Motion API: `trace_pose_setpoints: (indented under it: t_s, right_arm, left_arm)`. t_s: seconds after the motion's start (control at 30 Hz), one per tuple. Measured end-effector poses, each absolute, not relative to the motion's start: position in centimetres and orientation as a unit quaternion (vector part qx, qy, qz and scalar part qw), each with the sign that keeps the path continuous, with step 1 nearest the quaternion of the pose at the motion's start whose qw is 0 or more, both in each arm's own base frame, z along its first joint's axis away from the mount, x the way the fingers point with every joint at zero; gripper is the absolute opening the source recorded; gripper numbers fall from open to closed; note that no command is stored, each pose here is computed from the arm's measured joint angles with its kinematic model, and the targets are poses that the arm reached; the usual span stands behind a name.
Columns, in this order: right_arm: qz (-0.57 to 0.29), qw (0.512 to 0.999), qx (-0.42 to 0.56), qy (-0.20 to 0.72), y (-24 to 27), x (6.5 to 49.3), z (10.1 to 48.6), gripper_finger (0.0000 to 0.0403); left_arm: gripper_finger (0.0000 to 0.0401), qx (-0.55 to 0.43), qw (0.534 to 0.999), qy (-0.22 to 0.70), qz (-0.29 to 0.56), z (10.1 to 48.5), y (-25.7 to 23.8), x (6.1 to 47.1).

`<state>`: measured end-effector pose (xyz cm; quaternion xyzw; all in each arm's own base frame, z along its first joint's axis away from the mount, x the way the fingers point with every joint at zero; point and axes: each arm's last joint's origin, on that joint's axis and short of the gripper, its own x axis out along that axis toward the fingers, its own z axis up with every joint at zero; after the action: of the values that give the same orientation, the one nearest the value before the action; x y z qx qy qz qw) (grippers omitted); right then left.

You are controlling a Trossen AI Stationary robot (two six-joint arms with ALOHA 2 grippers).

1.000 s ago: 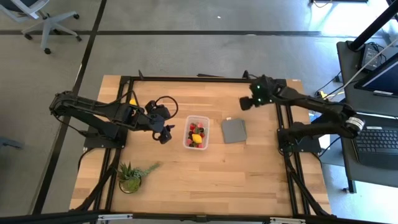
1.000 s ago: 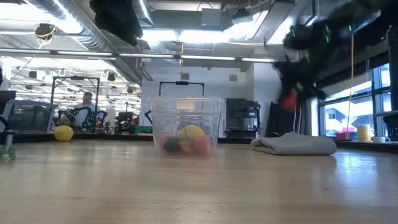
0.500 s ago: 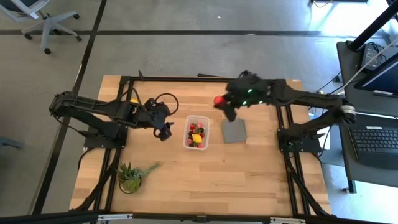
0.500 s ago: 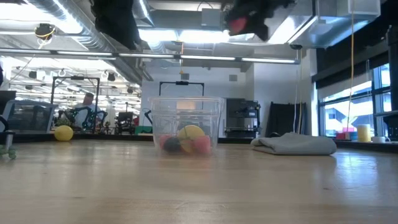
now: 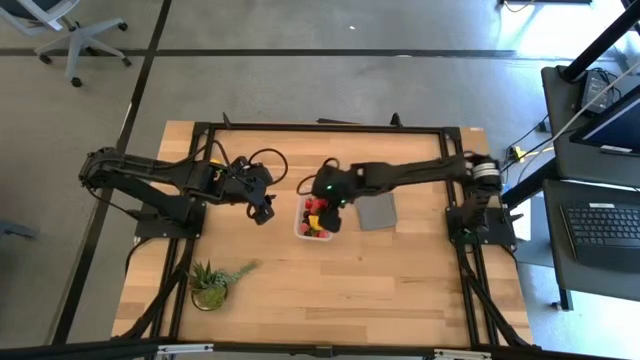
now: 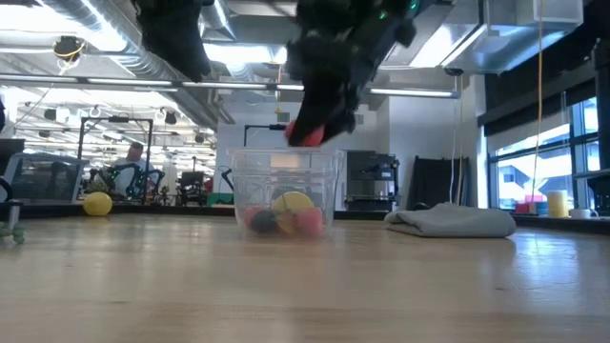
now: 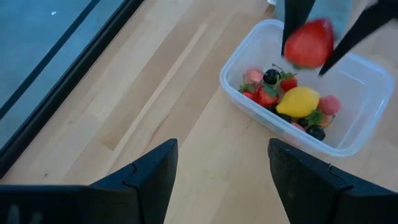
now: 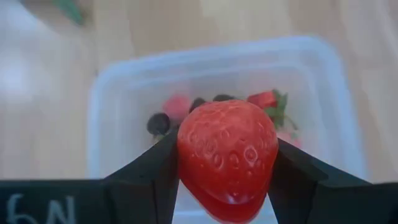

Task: Pick and placing Produce into tupperware
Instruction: Put the strawberry into the transparent bin, then put the lemon into the transparent bin

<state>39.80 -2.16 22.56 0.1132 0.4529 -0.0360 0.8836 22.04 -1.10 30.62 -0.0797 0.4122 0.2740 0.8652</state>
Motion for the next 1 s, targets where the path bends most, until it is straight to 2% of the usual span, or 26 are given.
trace_pose_setpoints:
  t_s: [0.2,0.43,0.57,0.83,1.0]
  right_arm:
    - [-0.042,0.869,0.124,0.477,-2.2,41.6,20.5,0.0192]
    - [-0.042,0.857,0.123,0.498,-2.2,41.4,21.8,0.0322]
    - [-0.050,0.845,0.136,0.515,-2.6,41.2,23.2,0.0360]
    - [-0.046,0.843,0.113,0.524,-4.1,40.6,29.8,0.0375]
    - [-0.046,0.867,0.090,0.487,-5.8,38.7,34.7,0.0376]
  left_arm:
    - [0.0241,-0.079,0.865,0.412,0.274,30.6,-1.1,22.0]
    - [0.0241,-0.080,0.866,0.412,0.274,30.6,-1.1,22.0]
    - [0.0241,-0.080,0.866,0.412,0.274,30.6,-1.1,22.0]
    - [0.0241,-0.064,0.867,0.416,0.266,30.6,-1.1,22.0]
    - [0.0241,-0.082,0.867,0.412,0.269,30.6,-1.1,22.1]
